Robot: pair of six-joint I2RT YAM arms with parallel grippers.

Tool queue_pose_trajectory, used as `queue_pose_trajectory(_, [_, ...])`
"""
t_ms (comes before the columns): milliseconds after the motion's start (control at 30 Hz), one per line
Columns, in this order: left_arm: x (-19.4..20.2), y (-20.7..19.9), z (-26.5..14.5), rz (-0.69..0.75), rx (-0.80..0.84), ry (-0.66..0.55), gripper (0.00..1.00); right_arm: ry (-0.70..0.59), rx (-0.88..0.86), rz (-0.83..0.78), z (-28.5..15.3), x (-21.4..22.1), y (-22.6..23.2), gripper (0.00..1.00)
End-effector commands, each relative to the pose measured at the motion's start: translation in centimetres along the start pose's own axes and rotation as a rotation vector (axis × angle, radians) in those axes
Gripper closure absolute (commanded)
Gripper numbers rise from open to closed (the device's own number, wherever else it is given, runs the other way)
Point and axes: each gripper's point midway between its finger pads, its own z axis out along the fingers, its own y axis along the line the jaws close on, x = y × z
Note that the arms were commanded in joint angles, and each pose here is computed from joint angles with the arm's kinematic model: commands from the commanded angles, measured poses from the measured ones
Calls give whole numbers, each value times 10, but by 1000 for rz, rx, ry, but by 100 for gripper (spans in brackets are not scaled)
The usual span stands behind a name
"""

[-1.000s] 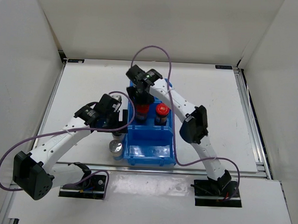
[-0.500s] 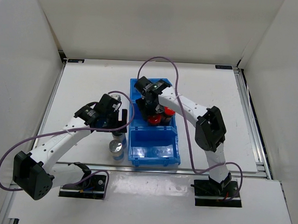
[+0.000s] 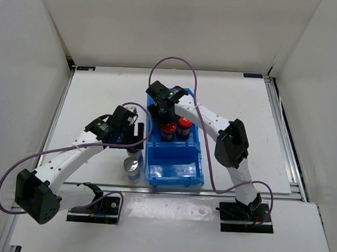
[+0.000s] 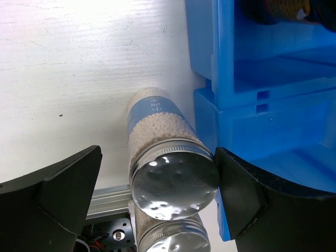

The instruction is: Organize the condiment bottles

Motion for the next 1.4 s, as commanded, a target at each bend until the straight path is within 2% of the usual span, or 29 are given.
queue_pose_trajectory(0, [-7,-2,0,-2,-3,-25,1,-151,-2,12,-22,-46,0,38])
queue_pose_trajectory(100, [-8,-2,2,-2,-3,-26,1,-110,-28,14,-9,-40,7,36])
queue_pose_trajectory(233, [-6,-5,4,8,-7,-8,1,-101,-26,13,-5,-38,8,20])
queue_pose_trajectory(267, [-6,-5,4,8,-7,-8,1,-113,-30,25,-11,-40,8,11])
queue_pose_trajectory(367, [-8,-6,5,8,-8,-6,3,-156,-32,32,-26,-52,7,0])
queue_pose_trajectory(433, [-9,-8,5,17,0,1,6,-168,-10,35,-34,-58,3,0])
queue_pose_trajectory(533, [-10,-10,6,27,8,9,19,-200,32,54,-67,-74,-6,0])
queue_pose_trajectory(600, [-15,-10,4,35,4,-7,33,-260,27,66,-103,-85,-11,0])
queue_pose_trajectory(667, [-26,-12,-1,32,-1,-42,46,-295,43,84,-117,-88,-16,0])
queue_pose_trajectory(700, [-29,-6,-2,33,-41,-45,67,-297,69,87,-129,-81,-25,0])
queue_pose_trajectory(733, [-32,-2,-4,34,-69,-47,75,-299,83,88,-136,-79,-29,0])
queue_pose_trajectory(767, [-52,3,-16,30,-123,-102,89,-334,86,113,-158,-78,-34,0])
queue_pose_trajectory(867, [-74,10,-43,25,-189,-157,89,-318,102,121,-173,-66,-41,0])
queue_pose_trajectory(900, [-97,2,-66,9,-163,-231,89,-350,127,132,-185,-66,-49,0])
queue_pose_trajectory(933, [-103,0,-75,30,-163,-234,89,-352,138,133,-196,-59,-54,0])
queue_pose_trajectory(1033, [-135,-30,-117,49,-53,-317,89,-324,190,157,-201,-48,-65,0])
queue_pose_trajectory(1100, [-142,-52,-141,80,38,-335,89,-339,217,201,-220,-39,-78,0])
queue_pose_trajectory(1133, [-137,-70,-142,121,76,-317,89,-295,244,234,-213,-30,-85,0])
queue_pose_trajectory(1233, [-121,-117,-157,210,201,-312,89,-306,255,356,-243,-6,-114,0])
queue_pose_trajectory(1300, [-108,-141,-154,247,261,-302,89,-226,303,409,-227,14,-132,0])
queue_pose_trajectory(1333, [-91,-155,-141,284,283,-258,89,-248,302,436,-239,23,-139,0])
queue_pose_trajectory(1367, [-91,-168,-137,292,318,-282,89,-257,318,472,-238,26,-152,0])
